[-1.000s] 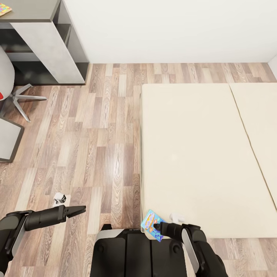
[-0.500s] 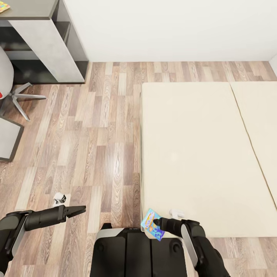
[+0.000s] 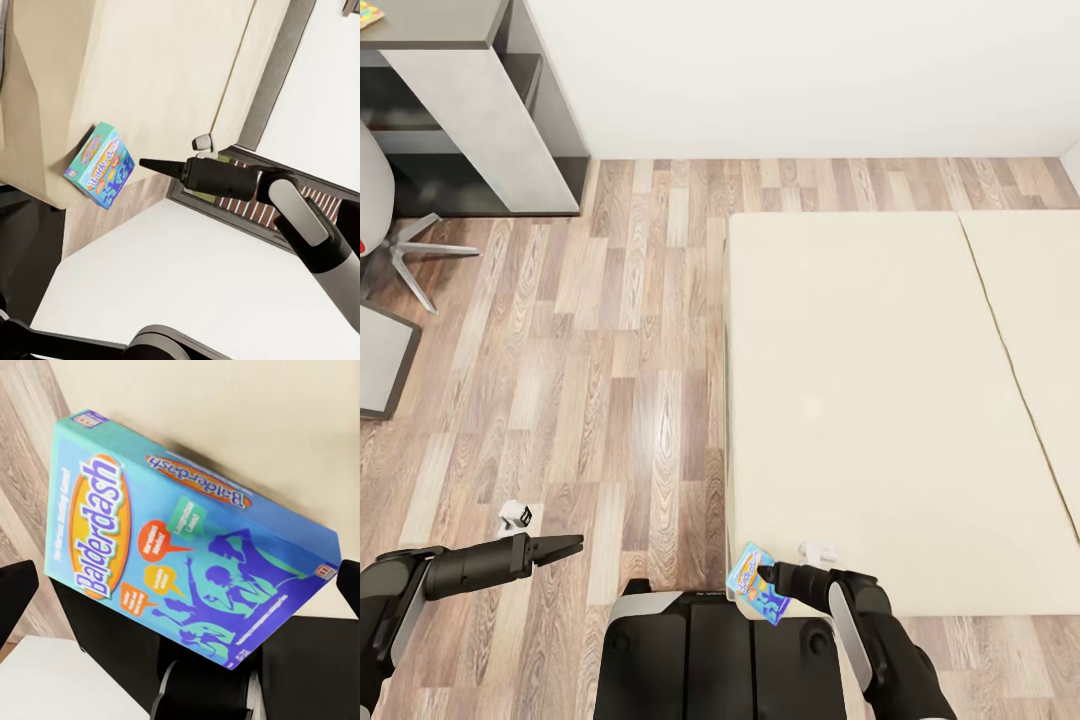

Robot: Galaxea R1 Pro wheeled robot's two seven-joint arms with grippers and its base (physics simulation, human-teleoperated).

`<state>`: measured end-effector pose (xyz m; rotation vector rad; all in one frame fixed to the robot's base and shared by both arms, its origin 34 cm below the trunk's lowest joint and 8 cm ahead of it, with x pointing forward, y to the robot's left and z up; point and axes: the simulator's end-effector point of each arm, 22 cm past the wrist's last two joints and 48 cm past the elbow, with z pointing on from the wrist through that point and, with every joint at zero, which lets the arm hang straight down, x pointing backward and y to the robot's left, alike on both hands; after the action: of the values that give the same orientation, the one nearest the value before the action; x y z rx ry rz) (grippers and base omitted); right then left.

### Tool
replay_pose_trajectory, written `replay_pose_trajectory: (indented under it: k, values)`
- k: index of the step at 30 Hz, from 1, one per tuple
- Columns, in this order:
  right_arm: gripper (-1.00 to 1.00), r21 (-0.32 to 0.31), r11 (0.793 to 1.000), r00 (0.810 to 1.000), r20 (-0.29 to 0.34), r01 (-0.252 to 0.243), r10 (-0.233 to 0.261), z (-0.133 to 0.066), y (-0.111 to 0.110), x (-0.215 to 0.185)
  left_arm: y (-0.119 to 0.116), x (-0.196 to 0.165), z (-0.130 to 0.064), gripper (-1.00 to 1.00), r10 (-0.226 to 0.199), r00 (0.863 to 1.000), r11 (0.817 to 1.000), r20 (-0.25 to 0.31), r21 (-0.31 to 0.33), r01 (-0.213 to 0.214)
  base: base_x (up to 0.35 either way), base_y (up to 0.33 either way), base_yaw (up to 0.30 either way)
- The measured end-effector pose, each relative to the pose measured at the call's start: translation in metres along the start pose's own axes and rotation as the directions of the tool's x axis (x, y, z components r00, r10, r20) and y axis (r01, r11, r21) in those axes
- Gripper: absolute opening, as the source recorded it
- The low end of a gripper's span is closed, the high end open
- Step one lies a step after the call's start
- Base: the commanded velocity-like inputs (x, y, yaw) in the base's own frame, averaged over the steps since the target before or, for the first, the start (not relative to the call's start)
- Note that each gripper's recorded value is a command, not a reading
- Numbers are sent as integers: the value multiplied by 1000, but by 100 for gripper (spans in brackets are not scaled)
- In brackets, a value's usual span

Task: Put all the toys in the child's room - the three board games (two on the bed and one on the table), the two jigsaw puzzles on the table, and the tennis ball on the table - inside the toy box on the table in the child's room.

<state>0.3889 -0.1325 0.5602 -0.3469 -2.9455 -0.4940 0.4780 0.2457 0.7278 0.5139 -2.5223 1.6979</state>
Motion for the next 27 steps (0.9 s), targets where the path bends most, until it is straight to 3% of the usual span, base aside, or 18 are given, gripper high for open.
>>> replay_pose_trajectory:
  k: [27]
  values:
    - [100, 6, 1000, 999, -37, -11, 11, 10, -5, 16, 9, 4, 2, 100, -21, 1000, 1000, -7, -5, 21, 0, 0, 0]
